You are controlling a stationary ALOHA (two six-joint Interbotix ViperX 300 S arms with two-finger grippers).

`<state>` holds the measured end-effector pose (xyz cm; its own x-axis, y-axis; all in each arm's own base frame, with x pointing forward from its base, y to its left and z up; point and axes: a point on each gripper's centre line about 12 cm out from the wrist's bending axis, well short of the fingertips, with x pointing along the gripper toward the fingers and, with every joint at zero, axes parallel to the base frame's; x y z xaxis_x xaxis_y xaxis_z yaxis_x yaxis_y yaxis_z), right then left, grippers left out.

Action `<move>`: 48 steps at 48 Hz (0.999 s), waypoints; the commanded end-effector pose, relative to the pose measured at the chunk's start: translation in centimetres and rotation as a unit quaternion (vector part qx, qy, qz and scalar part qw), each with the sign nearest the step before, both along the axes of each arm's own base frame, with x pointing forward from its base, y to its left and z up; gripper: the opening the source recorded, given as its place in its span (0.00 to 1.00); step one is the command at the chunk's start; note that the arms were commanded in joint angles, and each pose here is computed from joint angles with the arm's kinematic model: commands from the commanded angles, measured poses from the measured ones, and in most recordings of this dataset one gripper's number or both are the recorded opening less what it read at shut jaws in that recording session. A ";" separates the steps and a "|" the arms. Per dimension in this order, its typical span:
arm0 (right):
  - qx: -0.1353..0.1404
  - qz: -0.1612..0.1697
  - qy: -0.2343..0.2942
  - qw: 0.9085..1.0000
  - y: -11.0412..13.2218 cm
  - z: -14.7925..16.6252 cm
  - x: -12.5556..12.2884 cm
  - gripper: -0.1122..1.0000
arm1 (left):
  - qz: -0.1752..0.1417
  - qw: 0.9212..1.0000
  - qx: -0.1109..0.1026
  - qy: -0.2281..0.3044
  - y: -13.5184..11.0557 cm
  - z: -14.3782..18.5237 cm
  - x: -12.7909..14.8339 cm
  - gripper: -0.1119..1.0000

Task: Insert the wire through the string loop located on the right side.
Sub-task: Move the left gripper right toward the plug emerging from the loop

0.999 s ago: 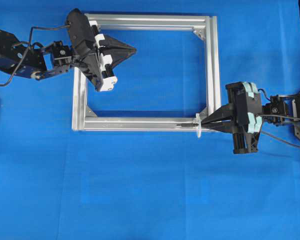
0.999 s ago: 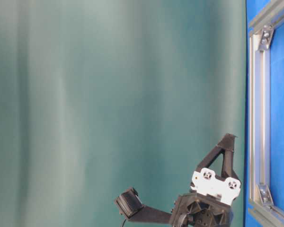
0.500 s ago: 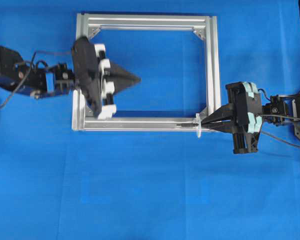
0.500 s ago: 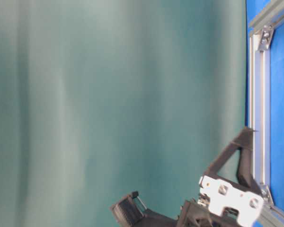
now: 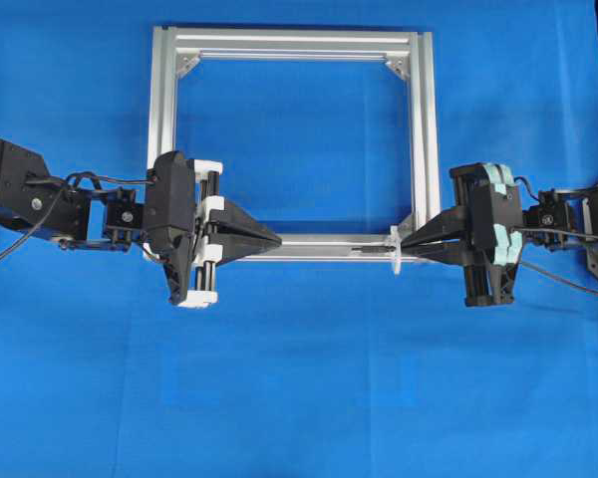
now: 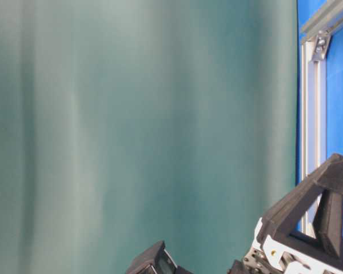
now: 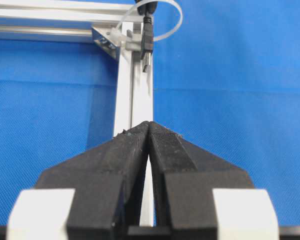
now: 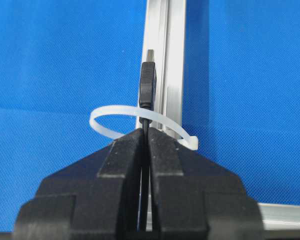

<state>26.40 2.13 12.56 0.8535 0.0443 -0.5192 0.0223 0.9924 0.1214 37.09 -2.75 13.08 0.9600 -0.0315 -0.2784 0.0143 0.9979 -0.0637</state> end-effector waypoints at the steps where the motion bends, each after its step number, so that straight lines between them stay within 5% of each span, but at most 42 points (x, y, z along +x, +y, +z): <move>1: 0.002 -0.002 -0.016 1.000 0.0 0.7 0.6 0.06 | -0.002 1.000 -0.002 -0.027 -0.1 1.7 0.5 0.10; 34: 0.000 0.000 -0.015 1.000 0.0 0.7 0.6 0.07 | -0.003 1.000 -0.007 -0.015 -0.6 4.6 10.3 0.10; 48: 0.000 0.000 -0.016 1.000 0.0 0.7 0.6 0.06 | -0.001 1.000 -0.008 -0.009 -0.5 4.6 11.3 0.10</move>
